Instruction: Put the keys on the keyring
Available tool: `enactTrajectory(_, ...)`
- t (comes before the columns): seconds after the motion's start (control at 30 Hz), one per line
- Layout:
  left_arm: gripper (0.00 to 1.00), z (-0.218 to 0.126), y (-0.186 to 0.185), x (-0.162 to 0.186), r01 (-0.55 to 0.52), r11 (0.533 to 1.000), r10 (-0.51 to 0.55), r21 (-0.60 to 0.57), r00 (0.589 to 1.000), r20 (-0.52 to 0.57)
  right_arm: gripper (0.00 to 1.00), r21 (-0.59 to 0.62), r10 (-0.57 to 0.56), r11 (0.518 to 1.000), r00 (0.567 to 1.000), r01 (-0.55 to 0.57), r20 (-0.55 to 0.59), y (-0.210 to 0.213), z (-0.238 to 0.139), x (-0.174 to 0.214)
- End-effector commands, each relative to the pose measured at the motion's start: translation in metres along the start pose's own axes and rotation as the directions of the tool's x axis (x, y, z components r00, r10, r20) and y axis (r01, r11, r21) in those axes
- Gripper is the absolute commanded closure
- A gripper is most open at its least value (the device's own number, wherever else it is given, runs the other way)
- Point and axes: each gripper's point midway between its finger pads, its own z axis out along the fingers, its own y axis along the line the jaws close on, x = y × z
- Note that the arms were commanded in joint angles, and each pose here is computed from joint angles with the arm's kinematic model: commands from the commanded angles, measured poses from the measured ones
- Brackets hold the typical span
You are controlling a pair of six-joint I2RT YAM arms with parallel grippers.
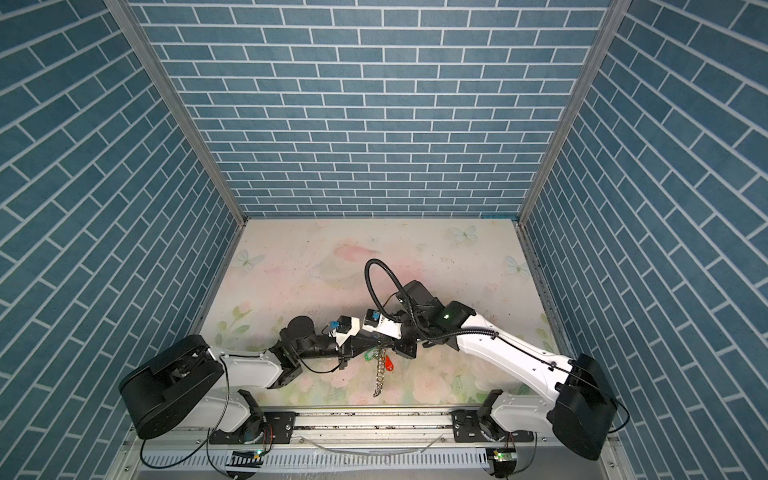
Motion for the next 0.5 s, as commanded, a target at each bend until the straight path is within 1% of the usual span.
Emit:
enactTrajectory(0.0,1.0,0.0,0.002,-0.015,-0.036,0.999,0.037,-0.022,0.997,0.062,0.82,0.074,-0.049,0.996,0.996,0.043,0.072,-0.006,-0.012,-0.008)
enactTrajectory(0.07,1.0,-0.001,0.003,-0.017,-0.037,0.999,0.039,-0.031,0.996,0.076,0.78,0.097,-0.026,0.995,0.995,0.017,0.1,-0.008,-0.016,-0.008)
enactTrajectory(0.13,1.0,-0.003,0.004,-0.018,-0.038,0.998,0.041,-0.043,0.995,0.088,0.77,0.118,-0.006,0.993,0.992,-0.009,0.124,-0.01,-0.019,-0.007)
enactTrajectory(0.2,1.0,-0.004,0.005,-0.02,-0.04,0.998,0.045,-0.053,0.994,0.098,0.78,0.138,0.012,0.99,0.989,-0.032,0.145,-0.011,-0.019,-0.005)
enactTrajectory(0.37,1.0,-0.005,0.005,-0.023,-0.042,0.998,0.049,-0.056,0.99,0.13,0.8,0.14,0.034,0.988,0.984,-0.059,0.176,-0.008,-0.015,0.003)
enactTrajectory(0.47,1.0,-0.004,0.003,-0.024,-0.044,0.998,0.048,-0.036,0.99,0.13,0.82,0.141,0.026,0.988,0.978,-0.056,0.205,-0.008,-0.012,0.003)
